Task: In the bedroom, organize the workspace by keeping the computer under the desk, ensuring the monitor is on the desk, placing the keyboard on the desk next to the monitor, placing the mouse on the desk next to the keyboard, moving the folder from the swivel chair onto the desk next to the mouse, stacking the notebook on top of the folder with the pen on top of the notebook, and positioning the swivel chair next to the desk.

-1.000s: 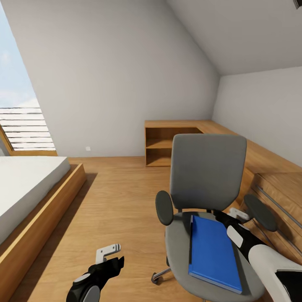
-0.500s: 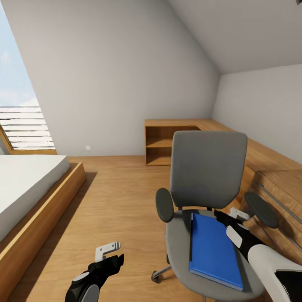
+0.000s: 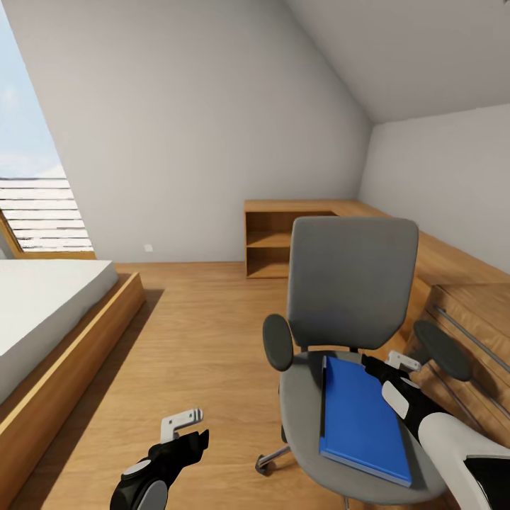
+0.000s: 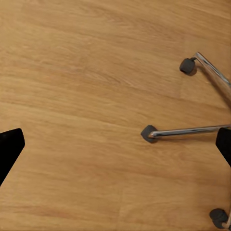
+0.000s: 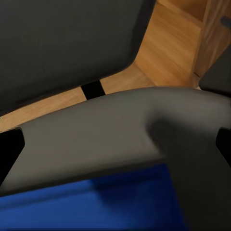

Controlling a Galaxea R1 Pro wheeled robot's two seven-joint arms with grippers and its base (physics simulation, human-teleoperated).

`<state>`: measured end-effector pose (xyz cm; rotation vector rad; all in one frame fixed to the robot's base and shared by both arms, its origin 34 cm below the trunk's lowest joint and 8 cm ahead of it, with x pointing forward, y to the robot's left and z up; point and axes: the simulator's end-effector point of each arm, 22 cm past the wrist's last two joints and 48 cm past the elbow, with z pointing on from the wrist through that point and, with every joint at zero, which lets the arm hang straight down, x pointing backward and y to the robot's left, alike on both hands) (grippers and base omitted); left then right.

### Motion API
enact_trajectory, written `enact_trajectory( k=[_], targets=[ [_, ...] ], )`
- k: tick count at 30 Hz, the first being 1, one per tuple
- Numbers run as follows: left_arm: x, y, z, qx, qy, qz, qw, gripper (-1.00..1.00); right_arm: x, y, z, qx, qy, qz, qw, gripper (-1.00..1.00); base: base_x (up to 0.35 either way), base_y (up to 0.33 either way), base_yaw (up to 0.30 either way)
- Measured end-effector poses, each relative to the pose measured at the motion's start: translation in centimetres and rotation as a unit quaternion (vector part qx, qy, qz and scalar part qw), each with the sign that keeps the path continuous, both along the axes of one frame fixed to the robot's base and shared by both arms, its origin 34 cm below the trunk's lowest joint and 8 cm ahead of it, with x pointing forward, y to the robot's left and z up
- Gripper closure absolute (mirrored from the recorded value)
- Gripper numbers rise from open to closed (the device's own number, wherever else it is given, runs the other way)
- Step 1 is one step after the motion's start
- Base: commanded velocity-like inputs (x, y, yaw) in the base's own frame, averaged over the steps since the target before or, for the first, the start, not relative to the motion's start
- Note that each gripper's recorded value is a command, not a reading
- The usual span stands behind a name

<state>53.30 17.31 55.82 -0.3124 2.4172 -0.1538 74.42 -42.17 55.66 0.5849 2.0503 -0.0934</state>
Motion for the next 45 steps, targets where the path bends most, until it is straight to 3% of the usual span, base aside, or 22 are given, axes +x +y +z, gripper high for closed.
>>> enact_trajectory(
  k=[28, 45],
  targets=[
    [-0.7, 0.0, -3.1, -0.001, 0.001, 0.000, 1.0000, -1.00, -0.5, 0.0, -2.9, 0.000, -0.001, 0.001, 1.0000, -1.00, 0.000, 0.000, 0.000],
    [-0.7, 0.9, -3.5, 0.003, 0.006, 0.009, 0.9999, -1.00, -0.5, 0.0, -2.9, 0.000, -0.001, 0.001, 1.0000, -1.00, -0.022, 0.000, 0.000]
  ],
)
